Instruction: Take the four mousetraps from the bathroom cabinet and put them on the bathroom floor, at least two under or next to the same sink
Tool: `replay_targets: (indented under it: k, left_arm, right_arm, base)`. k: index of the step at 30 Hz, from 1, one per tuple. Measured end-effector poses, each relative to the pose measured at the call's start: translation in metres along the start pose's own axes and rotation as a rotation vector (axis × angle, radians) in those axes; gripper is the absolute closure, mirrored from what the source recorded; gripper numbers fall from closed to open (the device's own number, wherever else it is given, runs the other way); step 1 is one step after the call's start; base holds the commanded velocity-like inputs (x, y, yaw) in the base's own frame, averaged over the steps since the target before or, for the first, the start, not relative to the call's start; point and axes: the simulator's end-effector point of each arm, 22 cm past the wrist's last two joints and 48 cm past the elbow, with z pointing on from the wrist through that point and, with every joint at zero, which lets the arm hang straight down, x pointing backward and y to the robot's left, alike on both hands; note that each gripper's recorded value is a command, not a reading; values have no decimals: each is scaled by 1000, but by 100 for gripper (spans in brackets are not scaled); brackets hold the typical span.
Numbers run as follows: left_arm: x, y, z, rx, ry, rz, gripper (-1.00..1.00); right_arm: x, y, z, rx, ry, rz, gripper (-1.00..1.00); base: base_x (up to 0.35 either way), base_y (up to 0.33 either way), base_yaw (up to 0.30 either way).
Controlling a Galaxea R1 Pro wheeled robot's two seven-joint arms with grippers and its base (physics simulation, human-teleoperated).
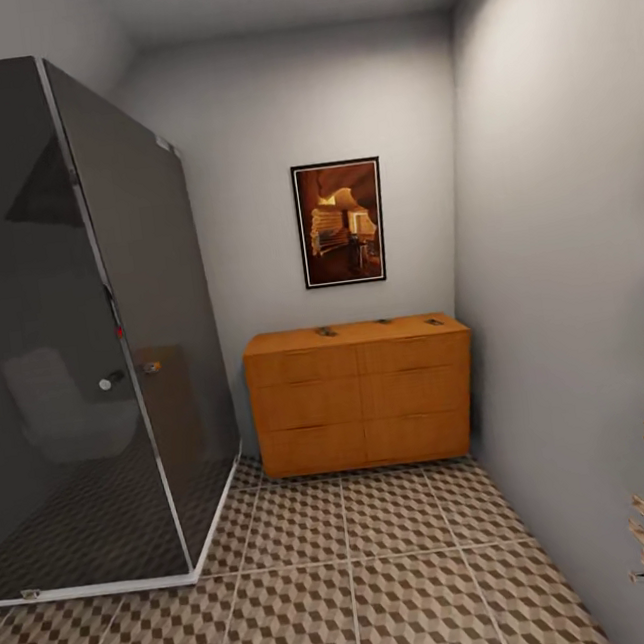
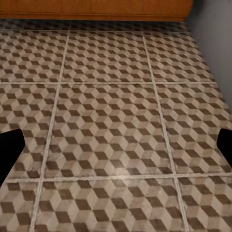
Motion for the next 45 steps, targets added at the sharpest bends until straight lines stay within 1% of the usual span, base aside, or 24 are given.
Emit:
replay_targets:
  k: [11,20,45]
  left_arm:
    - [0,0,0,0,0,0,-100]
    - [0,0,0,0,0,0,-100]
    - [0,0,0,0,-1,0,-100]
  right_arm:
    - [0,0,0,0,0,0,-100]
    - [-3,-3,0,3,-15,-1,-100]
    - [-3,-3,0,3,-16,-2,-100]
  base:
    - [231,0,0]
    - [219,0,0]
    - [218,0,0]
